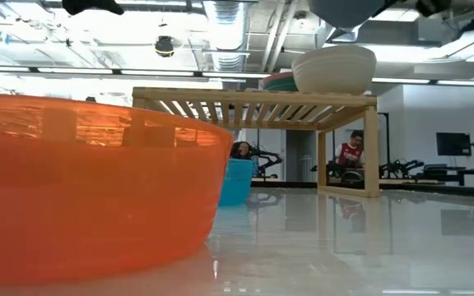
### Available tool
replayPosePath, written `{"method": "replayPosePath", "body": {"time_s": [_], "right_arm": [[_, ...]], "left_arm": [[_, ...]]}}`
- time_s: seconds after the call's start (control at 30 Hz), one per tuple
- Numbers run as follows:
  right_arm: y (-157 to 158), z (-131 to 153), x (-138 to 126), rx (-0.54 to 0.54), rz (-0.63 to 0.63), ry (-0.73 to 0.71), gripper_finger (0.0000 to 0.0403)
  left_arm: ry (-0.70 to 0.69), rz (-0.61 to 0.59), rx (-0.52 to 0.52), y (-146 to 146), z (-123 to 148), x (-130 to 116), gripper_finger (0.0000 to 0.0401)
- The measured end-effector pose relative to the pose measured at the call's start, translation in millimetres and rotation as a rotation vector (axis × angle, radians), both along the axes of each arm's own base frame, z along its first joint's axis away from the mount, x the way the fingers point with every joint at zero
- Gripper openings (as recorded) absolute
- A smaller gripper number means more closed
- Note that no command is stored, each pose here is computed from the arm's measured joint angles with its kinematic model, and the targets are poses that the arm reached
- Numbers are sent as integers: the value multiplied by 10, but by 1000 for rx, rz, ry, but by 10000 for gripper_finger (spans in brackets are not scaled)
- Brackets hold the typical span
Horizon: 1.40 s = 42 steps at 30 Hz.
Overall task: Place and stack bowls onto a shelf
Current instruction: Stack the large gray bowl on top of the large white bowl on the shelf
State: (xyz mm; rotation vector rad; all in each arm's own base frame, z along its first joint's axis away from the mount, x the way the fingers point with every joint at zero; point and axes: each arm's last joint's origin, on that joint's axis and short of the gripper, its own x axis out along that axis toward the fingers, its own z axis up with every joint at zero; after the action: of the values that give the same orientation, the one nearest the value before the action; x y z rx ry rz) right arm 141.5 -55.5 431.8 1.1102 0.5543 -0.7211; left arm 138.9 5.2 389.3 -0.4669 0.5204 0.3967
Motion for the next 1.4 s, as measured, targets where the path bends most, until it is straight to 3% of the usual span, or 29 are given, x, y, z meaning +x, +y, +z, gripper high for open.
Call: {"method": "replayPosePath", "body": {"time_s": [0.33,0.73,1.4], "right_arm": [[-450,5,212,109,95,190,29],[-697,-57,461,187,190,256,29],[-744,-89,440,115,179,317,29]], "left_arm": [[-2,5,-7,0,0,0,265],[-1,20,6,6,0,-2,265],[-3,26,-1,6,0,-2,265]]}}
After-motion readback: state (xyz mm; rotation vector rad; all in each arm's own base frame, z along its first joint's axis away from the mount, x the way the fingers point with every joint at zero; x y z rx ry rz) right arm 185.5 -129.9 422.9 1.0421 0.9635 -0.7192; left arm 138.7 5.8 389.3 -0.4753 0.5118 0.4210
